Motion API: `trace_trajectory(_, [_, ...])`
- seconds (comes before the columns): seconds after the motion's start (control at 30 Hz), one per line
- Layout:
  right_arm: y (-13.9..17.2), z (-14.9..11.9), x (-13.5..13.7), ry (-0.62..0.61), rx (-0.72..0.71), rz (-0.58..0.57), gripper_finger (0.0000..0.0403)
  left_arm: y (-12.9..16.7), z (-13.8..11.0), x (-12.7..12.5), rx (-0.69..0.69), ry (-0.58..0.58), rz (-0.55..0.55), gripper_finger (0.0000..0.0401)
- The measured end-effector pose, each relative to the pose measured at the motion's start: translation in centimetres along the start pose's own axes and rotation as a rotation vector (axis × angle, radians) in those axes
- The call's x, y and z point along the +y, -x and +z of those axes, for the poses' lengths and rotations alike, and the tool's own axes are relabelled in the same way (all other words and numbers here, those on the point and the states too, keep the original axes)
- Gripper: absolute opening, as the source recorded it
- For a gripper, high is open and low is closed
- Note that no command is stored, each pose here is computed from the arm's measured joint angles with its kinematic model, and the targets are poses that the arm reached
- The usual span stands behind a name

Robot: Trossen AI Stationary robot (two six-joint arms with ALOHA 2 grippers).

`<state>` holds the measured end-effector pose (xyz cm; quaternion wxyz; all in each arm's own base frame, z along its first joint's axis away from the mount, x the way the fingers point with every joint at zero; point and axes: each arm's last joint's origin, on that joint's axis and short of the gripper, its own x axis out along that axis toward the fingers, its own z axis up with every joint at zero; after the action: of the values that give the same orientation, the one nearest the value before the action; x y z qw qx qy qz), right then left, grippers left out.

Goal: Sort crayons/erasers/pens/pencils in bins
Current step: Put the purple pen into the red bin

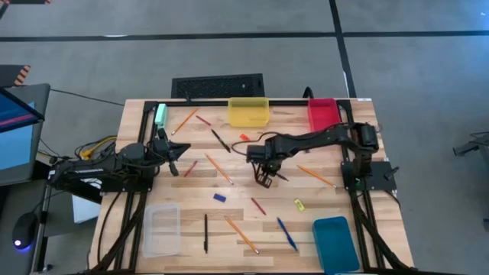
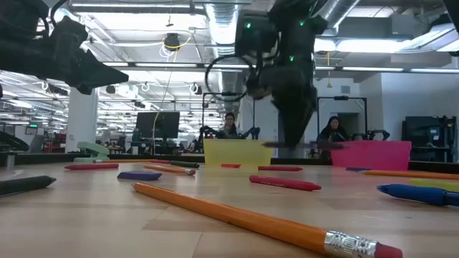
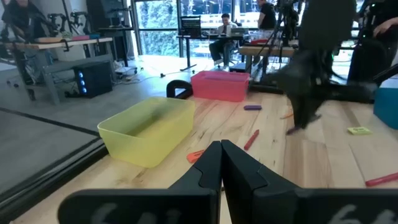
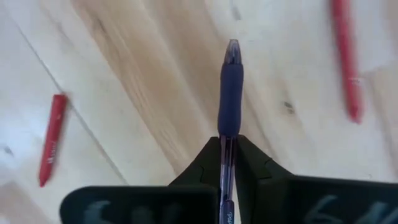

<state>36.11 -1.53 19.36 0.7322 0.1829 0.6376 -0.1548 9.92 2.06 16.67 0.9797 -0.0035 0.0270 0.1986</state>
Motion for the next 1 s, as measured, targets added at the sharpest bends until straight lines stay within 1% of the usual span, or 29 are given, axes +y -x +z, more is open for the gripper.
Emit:
trace_trajectory(0.1, [2.5,-0.1,-1.2,-0.031,-0.062,-0.017,0.0027,0.0,0.0,0.0,0.0,0.0,-0.001,0.0])
trace_trajectory(0.2, [4.8,-0.2,-3.3,-0.102,-0.103,-0.053,0.003,0.0,0.0,0.0,0.0,0.0,0.0,0.0])
trace_trajectory(0.27, [6.3,-0.6,-5.3,-0.157,-0.111,-0.112,0.003,0.0,0.0,0.0,0.0,0.0,0.0,0.0])
trace_trajectory(0.33, [7.6,-1.2,-7.6,-0.213,-0.092,-0.196,0.0029,0.0,0.0,0.0,-0.001,0.0,0.0,0.0])
trace_trajectory(0.47, [9.3,-2.3,-12.5,-0.341,-0.039,-0.366,0.0026,0.0,0.0,0.0,0.0,0.0,-0.001,0.0])
trace_trajectory(0.53, [9.8,-2.7,-15.0,-0.399,-0.048,-0.407,0.0027,0.0,0.0,0.0,0.0,0.0,0.0,0.0])
trace_trajectory(0.63, [9.7,-3.7,-19.3,-0.506,-0.059,-0.422,0.0027,0.0,0.0,0.0,0.0,0.0,0.0,0.0])
trace_trajectory(0.77, [8.4,-5.4,-24.2,-0.626,-0.038,-0.427,0.0023,0.0,0.0,0.0,0.0,0.0,0.0,0.0])
trace_trajectory(0.87, [7.3,-6.0,-26.9,-0.68,-0.07,-0.399,0.0024,0.0,0.0,0.0,0.0,0.0,0.0,0.0])
trace_trajectory(1.0, [5.6,-6.2,-29.2,-0.717,-0.101,-0.324,0.0026,0.0,0.0,0.0,0.0,0.0,0.0,0.0])
